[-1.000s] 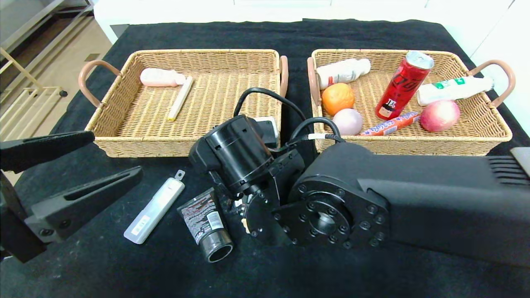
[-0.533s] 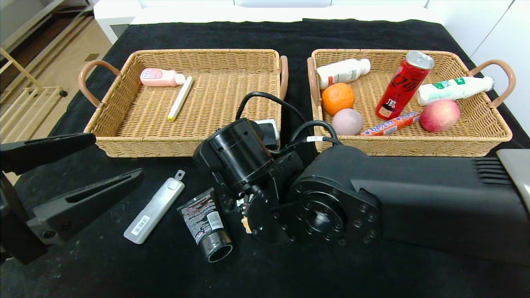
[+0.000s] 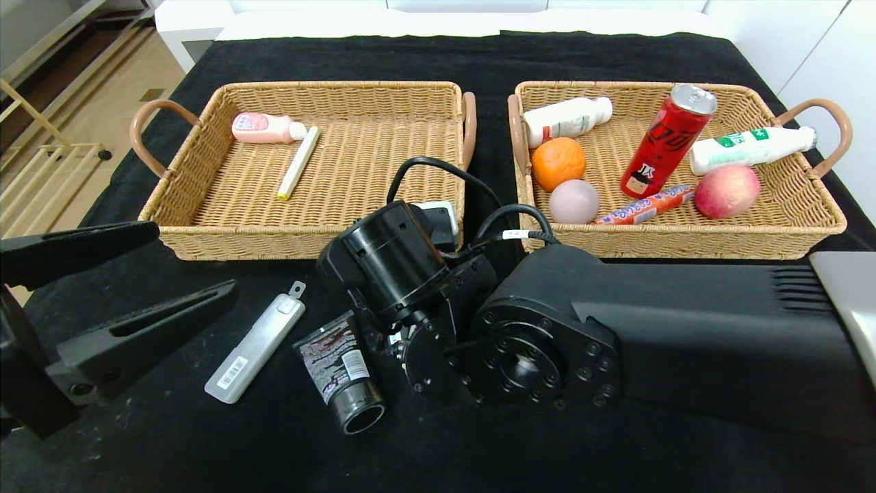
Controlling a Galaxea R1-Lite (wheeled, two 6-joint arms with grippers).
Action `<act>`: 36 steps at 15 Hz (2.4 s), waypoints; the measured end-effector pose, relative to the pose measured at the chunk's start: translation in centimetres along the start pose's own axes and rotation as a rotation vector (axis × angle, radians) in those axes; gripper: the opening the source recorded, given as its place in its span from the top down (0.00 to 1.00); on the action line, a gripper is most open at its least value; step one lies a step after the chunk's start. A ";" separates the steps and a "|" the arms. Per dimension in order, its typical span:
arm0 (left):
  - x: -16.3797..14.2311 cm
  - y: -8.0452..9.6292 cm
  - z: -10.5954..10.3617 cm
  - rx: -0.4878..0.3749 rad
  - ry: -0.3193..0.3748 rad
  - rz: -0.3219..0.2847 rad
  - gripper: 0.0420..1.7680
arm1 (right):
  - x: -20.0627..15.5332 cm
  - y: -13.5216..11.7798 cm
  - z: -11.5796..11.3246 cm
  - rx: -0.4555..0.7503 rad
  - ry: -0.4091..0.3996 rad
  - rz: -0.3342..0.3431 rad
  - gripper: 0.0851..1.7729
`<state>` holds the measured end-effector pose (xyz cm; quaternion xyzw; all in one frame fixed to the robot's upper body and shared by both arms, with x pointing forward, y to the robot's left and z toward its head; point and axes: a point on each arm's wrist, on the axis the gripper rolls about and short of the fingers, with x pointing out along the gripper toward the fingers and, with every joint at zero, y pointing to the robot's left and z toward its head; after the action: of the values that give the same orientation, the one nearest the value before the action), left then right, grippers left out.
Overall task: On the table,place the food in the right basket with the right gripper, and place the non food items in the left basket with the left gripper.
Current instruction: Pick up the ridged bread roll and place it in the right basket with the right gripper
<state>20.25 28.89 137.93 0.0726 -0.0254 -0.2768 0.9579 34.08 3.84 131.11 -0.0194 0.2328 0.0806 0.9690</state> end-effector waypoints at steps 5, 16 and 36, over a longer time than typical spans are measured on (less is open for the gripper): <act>0.0 0.0 0.0 0.000 0.002 0.000 0.03 | 0.0 0.0 0.0 -0.002 0.002 0.001 0.78; 0.1 0.0 -0.1 0.000 0.007 -0.002 0.03 | 0.0 0.0 -0.1 -0.004 0.004 -0.001 0.83; 0.2 0.4 -0.2 -0.007 0.011 0.023 0.03 | -6.9 -10.0 6.5 0.064 -0.010 -0.106 0.84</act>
<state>20.63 29.11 137.82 0.0706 -0.0200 -0.2655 0.9613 32.59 -6.50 139.99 -0.0005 0.2292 0.0218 0.9731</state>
